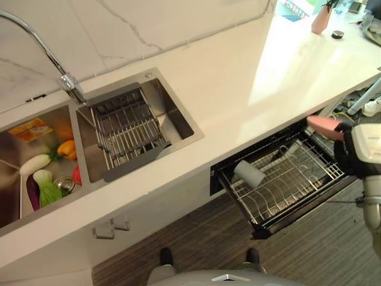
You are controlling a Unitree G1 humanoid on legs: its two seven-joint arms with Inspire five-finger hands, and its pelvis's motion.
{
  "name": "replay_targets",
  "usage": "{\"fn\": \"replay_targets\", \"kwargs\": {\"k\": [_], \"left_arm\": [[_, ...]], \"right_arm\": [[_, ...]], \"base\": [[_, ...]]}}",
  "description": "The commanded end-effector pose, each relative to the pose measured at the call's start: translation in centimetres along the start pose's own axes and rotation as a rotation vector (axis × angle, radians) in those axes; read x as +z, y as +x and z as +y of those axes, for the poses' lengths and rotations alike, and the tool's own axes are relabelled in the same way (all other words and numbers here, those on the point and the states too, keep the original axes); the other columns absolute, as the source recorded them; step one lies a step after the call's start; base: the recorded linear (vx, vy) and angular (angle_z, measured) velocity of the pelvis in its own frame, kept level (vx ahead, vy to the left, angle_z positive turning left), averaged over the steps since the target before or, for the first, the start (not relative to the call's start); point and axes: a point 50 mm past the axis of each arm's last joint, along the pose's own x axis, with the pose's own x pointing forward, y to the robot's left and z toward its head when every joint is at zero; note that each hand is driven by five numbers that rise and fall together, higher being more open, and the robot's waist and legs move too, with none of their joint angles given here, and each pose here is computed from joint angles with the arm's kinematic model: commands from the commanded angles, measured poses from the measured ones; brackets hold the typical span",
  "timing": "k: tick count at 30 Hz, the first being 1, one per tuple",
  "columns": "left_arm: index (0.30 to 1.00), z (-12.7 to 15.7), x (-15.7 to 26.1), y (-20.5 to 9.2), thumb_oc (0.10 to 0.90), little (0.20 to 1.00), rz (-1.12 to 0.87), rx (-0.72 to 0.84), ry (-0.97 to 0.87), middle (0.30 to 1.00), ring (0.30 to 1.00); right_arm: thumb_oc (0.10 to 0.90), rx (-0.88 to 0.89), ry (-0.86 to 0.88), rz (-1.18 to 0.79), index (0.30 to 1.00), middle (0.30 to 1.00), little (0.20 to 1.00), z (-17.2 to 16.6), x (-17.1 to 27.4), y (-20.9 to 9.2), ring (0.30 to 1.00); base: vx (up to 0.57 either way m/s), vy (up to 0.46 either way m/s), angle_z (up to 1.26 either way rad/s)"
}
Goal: Place the dishes in the dishwasher.
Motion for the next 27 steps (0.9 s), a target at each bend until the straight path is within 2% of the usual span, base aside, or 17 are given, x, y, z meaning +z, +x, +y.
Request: {"fn": "replay_targets", "kwargs": {"k": [1, 12, 18, 19, 20, 27], "left_arm": [[0.900, -1.0, 3.9, -0.1, 0.800, 0.900, -0.117, -0.022, 0.028, 0.900, 0.900], [0.900, -0.4, 4.8, -0.1, 0.800, 0.900, -0.152, 0.008, 0.026, 0.900, 0.900], [0.900, -0.3, 5.3, -0.1, 0.800, 0.900, -0.164, 0.009, 0.028, 0.900, 0.900], [0.900, -0.3, 5.4, -0.2, 0.800, 0.900, -0.168, 0.011, 0.026, 0.900, 0.900], [0.900, 0.1, 6.4, -0.2, 0.800, 0.900, -0.196, 0.034, 0.024, 0.900, 0.900], [0.900, 0.0, 7.2, -0.3, 0.800, 0.900, -0.216, 0.045, 0.006, 0.900, 0.900]], "right_arm": [[0.400, -0.237, -0.041, -0.116, 0.300, 0.300, 0.300, -4.3, 1.8, 3.2, 0.300], [0.400, -0.065, 0.007, -0.179, 0.300, 0.300, 0.300, 0.3, 4.2, 2.8, 0.300], [0.400, -0.053, 0.010, -0.175, 0.300, 0.300, 0.300, 0.8, 4.3, 3.3, 0.300], [0.400, -0.049, 0.012, -0.165, 0.300, 0.300, 0.300, 0.9, 4.2, 3.4, 0.300], [0.400, -0.041, -0.003, -0.121, 0.300, 0.300, 0.300, 1.8, 4.0, 5.1, 0.300], [0.400, -0.009, 0.051, -0.013, 0.300, 0.300, 0.300, 3.9, 4.0, 6.4, 0.300]], "base": [[-0.02, 0.093, -0.15], [-0.01, 0.025, -0.05], [-0.03, -0.007, 0.06], [-0.22, -0.080, 0.02], [-0.25, -0.089, 0.03], [-0.10, -0.027, 0.20]]}}
